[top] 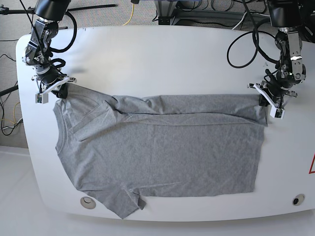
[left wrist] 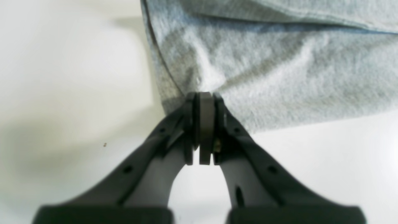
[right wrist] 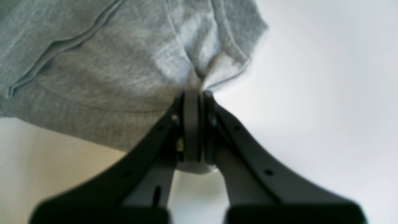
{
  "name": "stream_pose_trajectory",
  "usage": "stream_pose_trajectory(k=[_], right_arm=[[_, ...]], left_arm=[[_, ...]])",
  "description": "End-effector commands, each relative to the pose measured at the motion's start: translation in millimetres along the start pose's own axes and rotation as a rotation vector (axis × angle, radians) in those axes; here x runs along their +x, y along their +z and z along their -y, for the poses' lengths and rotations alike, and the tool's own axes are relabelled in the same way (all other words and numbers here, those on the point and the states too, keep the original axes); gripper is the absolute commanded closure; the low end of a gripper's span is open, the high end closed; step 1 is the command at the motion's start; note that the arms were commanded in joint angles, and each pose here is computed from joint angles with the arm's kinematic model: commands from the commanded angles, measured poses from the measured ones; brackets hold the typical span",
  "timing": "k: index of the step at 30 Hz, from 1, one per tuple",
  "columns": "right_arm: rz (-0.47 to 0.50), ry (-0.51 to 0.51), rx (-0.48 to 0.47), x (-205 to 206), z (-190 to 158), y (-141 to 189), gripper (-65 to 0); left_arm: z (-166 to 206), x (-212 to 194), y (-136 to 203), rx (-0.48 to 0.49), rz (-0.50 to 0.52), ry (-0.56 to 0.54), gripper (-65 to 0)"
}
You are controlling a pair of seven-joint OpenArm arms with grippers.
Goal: Fold the T-shirt properly
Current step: 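Close both grippers on the shoulder-fold corners of the grey shirt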
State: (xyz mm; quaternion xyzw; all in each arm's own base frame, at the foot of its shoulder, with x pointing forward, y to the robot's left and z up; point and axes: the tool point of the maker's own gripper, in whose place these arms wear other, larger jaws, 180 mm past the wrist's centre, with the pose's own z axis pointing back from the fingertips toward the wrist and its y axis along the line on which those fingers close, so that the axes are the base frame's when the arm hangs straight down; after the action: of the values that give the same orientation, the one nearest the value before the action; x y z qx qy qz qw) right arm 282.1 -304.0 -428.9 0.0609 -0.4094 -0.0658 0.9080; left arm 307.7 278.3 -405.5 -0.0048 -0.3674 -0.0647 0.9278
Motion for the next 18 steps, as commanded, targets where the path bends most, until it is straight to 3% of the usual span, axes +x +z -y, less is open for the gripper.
stream_pose_trajectory(k=[1, 18], right_arm=[[-0.037, 0.023, -0.016, -4.3, 6.3, 1.3, 0.0], [-0.064, 0.028, -0.021, -13.7, 6.9, 4.0, 0.0]], left_arm=[[-9.2, 6.4, 2.7, 0.016, 0.016, -0.002, -0.8], [-30.6, -18.5, -1.1, 0.045, -0.050, 0.019, -1.9]])
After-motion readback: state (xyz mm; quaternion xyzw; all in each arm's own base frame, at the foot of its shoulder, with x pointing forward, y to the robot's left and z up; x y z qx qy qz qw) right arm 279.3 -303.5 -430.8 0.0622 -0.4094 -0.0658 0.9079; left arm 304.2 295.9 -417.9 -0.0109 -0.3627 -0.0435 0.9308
